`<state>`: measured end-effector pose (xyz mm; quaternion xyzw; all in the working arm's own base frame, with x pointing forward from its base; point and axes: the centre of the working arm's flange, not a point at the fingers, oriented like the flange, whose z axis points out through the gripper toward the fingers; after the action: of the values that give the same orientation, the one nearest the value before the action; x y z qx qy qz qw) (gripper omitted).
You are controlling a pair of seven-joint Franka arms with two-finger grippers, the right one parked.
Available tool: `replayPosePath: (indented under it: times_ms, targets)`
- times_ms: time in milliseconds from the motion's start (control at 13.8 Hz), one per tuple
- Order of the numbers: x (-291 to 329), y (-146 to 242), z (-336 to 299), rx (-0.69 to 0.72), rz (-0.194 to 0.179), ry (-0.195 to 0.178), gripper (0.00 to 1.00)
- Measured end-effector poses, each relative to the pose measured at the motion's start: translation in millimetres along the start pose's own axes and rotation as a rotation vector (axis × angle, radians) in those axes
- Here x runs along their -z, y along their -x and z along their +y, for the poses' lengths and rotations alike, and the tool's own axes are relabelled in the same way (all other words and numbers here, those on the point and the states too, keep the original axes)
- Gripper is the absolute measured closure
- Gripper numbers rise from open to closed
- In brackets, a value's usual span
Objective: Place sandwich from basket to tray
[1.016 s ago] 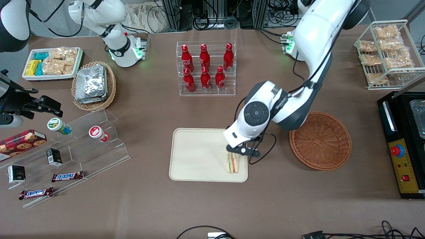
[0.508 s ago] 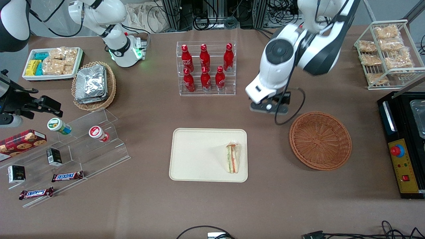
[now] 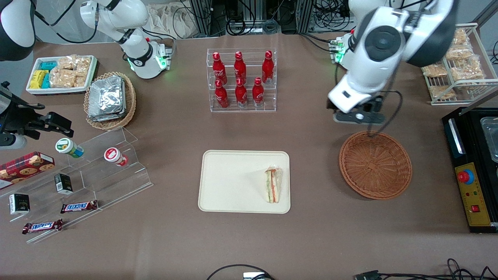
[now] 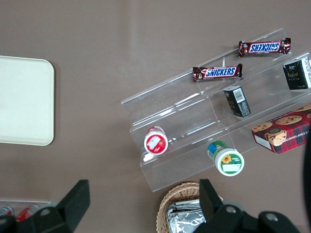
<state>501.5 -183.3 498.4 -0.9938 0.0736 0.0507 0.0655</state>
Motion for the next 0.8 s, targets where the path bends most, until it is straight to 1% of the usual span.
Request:
replayPosePath:
  times_ms: [145,290,435,508,581,798]
  targets:
    - [3.6,-10.0,-62.0,0.039,-0.004,0.019,0.0]
    - [6.2,-11.9,-112.9,0.098,-0.017,0.033,0.0]
    - [14.0,-12.3,-145.7,0.148,-0.005,0.042,0.0]
    - [20.1,-13.8,-152.4,0.16,0.005,0.043,0.0]
    - [25.4,-16.6,-153.0,0.161,0.007,0.041,0.0]
    - [33.0,-38.2,-145.0,0.158,-0.025,0.02,0.0]
